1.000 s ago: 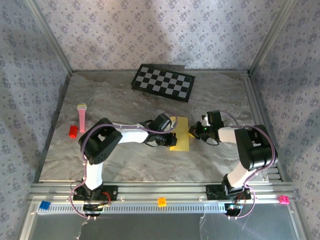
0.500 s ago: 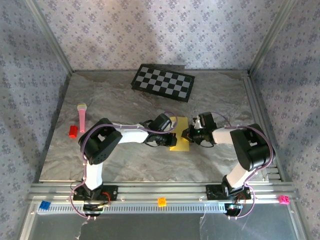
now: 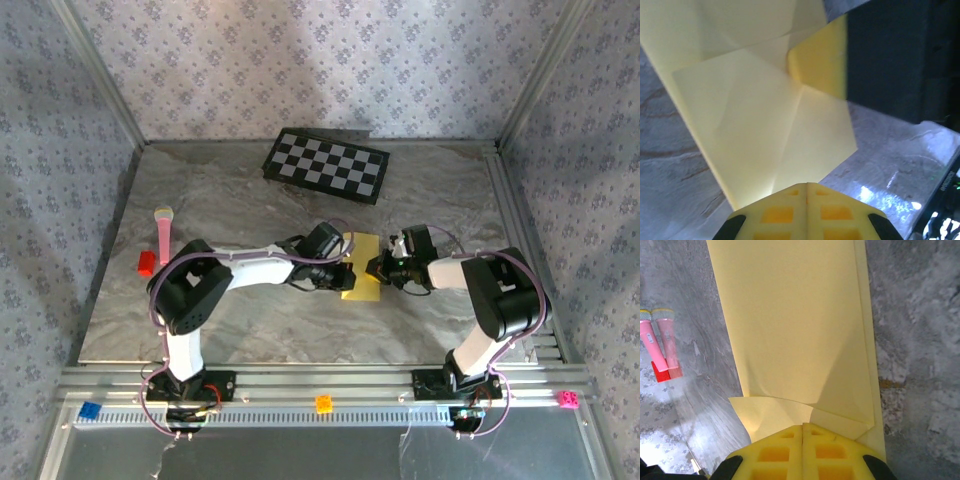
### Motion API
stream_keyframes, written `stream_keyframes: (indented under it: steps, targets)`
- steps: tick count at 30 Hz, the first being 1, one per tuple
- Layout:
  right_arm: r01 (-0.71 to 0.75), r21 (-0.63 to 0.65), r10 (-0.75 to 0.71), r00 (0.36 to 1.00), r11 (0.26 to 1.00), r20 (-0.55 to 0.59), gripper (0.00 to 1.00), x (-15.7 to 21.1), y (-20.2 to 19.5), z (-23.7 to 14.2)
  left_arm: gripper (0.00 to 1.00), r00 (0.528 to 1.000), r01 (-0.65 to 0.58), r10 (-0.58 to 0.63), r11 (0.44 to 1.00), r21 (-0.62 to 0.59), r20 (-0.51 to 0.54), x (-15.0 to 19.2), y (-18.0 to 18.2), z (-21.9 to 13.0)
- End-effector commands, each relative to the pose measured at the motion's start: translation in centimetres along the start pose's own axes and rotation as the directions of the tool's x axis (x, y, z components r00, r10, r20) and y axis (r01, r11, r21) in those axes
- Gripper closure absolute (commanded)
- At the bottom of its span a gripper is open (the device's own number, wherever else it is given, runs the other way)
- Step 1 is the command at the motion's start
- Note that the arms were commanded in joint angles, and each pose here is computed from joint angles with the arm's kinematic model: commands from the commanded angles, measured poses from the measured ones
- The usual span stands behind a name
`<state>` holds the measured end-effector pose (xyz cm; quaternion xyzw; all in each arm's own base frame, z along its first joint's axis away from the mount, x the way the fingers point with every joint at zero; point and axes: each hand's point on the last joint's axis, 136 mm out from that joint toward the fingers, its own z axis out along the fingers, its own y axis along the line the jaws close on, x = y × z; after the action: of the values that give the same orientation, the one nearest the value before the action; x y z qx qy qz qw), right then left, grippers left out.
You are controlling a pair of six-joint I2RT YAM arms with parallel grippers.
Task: Fold a paper plane with a square sheet of paper (pick it up from the middle)
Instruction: Fold the triangle a second time at the center of the table.
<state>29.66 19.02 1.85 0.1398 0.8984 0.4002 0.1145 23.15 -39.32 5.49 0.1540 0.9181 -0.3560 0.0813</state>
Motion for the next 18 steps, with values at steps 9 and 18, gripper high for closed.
stream_keyframes:
  steps: [9, 18]
  targets:
    - [-0.064, 0.121, 0.066, 0.998, 0.991, -0.015, 1.0, 1.4, -3.8, 0.4, 0.94, 0.999, 0.016, -0.018, 1.0, -0.025, -0.051, -0.1, 0.7, 3.0]
    - [-0.063, 0.138, 0.066, 0.998, 0.988, -0.02, 1.0, 1.7, -4.4, 0.3, 0.93, 0.991, 0.024, -0.034, 0.997, -0.079, -0.126, 4.0, 3.3, 2.3]
